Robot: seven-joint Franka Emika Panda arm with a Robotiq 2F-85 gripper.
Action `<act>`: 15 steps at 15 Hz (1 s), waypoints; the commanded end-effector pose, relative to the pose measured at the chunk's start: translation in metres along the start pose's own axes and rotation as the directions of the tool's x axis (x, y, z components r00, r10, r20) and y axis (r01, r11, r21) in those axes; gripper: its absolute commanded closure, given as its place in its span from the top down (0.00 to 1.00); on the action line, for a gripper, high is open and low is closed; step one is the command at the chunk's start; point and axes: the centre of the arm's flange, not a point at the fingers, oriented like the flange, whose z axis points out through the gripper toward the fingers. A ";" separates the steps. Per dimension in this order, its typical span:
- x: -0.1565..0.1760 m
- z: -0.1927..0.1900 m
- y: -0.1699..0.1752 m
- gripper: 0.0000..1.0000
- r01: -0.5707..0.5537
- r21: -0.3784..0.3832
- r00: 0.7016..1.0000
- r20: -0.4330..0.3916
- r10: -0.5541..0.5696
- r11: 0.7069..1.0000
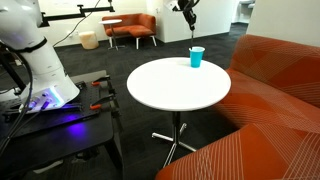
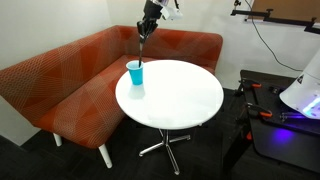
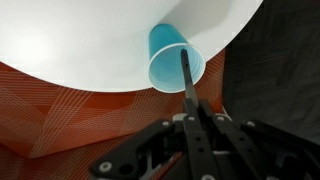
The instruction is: Pick the marker from the cup and put it on the table
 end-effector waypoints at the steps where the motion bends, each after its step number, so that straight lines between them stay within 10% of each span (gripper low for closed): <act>1: -0.046 -0.039 0.002 0.02 0.019 -0.020 0.997 -0.072 -0.020 1.000; 15: -0.147 -0.103 0.030 0.02 0.018 -0.086 0.987 -0.160 -0.032 0.996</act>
